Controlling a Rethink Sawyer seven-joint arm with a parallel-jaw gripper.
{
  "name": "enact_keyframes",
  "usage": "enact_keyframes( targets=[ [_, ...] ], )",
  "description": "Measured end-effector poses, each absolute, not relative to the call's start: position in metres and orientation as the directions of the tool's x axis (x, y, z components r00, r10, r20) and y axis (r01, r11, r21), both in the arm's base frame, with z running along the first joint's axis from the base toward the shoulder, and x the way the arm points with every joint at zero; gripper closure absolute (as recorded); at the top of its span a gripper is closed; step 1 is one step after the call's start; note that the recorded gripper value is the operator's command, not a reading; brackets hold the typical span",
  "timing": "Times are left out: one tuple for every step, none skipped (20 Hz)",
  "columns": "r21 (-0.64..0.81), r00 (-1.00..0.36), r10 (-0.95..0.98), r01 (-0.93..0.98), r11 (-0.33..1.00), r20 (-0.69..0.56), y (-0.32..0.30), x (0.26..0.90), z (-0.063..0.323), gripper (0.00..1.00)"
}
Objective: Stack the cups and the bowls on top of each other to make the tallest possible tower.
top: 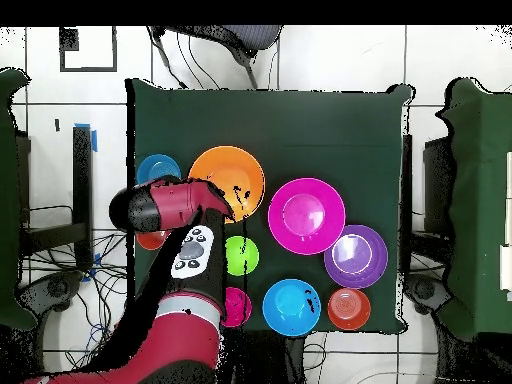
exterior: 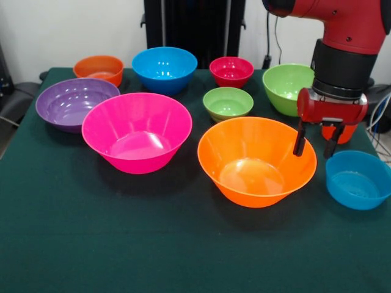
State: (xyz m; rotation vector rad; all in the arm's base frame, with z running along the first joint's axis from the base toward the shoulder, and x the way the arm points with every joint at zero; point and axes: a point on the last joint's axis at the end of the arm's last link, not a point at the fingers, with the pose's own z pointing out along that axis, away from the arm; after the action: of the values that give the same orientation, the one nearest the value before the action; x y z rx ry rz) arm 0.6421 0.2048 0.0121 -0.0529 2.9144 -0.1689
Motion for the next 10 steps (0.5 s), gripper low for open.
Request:
enact_keyframes(
  targets=[
    [-0.118, -0.975, -0.048, -0.023, 0.993, -0.215, 0.2046, 0.6414, 0.0106, 1.00],
    [-0.118, -0.976, -0.048, -0.023, 0.993, -0.215, 0.2046, 0.6412, 0.0101, 1.00],
    [-0.119, -0.976, -0.049, -0.023, 0.993, -0.214, 0.2046, 0.6409, 0.0096, 1.00],
    [-0.119, -0.976, -0.049, -0.024, 0.993, -0.213, 0.2046, 0.6407, 0.0091, 1.00],
    [-0.119, -0.976, -0.049, -0.024, 0.993, -0.213, 0.2046, 0.6407, 0.0091, 1.00],
    [-0.119, -0.976, -0.048, -0.023, 0.993, -0.213, 0.2046, 0.6406, 0.0090, 1.00],
    [-0.119, -0.976, -0.048, -0.023, 0.993, -0.213, 0.2046, 0.6406, 0.0089, 1.00],
    [-0.119, -0.976, -0.048, -0.023, 0.993, -0.213, 0.2046, 0.6406, 0.0089, 1.00],
    [-0.118, -0.976, -0.049, -0.024, 0.993, -0.213, 0.2047, 0.6406, 0.0089, 1.00],
    [-0.119, -0.976, -0.048, -0.023, 0.993, -0.213, 0.2046, 0.6406, 0.0089, 1.00]
  ],
)
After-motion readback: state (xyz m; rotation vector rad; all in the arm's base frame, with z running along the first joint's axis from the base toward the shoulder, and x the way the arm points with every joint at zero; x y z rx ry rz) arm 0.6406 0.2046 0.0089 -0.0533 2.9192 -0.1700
